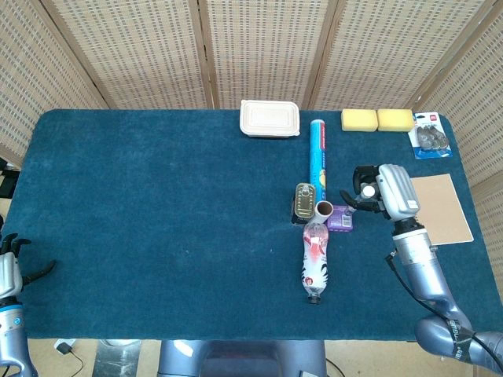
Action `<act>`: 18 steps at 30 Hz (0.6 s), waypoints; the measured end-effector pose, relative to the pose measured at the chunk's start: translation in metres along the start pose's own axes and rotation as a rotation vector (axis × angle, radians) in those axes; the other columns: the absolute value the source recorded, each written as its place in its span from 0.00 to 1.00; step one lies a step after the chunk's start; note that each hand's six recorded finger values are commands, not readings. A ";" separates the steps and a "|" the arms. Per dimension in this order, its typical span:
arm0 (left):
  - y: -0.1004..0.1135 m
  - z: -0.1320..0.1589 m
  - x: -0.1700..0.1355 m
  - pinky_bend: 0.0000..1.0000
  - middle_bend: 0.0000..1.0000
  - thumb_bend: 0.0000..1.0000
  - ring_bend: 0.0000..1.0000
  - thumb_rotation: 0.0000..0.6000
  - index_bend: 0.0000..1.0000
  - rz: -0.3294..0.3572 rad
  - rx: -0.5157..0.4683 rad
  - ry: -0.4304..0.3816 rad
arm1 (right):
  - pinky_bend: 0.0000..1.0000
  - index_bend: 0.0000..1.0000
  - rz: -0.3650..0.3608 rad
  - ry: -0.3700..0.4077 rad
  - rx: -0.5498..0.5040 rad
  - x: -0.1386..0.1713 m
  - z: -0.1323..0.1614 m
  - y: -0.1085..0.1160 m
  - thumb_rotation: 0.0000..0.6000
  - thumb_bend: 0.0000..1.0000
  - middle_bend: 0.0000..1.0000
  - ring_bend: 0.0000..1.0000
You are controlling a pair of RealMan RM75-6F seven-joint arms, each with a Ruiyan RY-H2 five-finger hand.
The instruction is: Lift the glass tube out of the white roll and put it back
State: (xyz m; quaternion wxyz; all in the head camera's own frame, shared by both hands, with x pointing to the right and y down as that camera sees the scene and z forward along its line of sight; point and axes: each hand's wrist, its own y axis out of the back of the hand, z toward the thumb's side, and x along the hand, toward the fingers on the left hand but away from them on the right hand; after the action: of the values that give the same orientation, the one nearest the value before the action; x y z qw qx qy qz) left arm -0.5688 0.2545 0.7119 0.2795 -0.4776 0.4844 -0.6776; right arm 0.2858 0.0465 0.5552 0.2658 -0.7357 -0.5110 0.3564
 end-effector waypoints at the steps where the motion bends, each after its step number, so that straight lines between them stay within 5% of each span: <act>1: 0.000 0.000 0.000 0.20 0.18 0.03 0.08 0.64 0.32 0.000 0.000 0.000 | 0.97 0.81 0.003 0.000 -0.002 -0.001 0.001 -0.002 1.00 0.33 1.00 1.00; 18: 0.000 0.000 0.000 0.20 0.18 0.03 0.08 0.63 0.32 -0.001 -0.004 0.000 | 0.97 0.81 0.091 0.152 0.116 0.010 0.064 -0.058 1.00 0.33 1.00 1.00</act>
State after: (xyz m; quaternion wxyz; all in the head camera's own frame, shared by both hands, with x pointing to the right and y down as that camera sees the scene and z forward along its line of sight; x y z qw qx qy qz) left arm -0.5691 0.2546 0.7118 0.2783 -0.4785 0.4853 -0.6768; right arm 0.2048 0.0773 0.5580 0.3295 -0.7665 -0.4338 0.3400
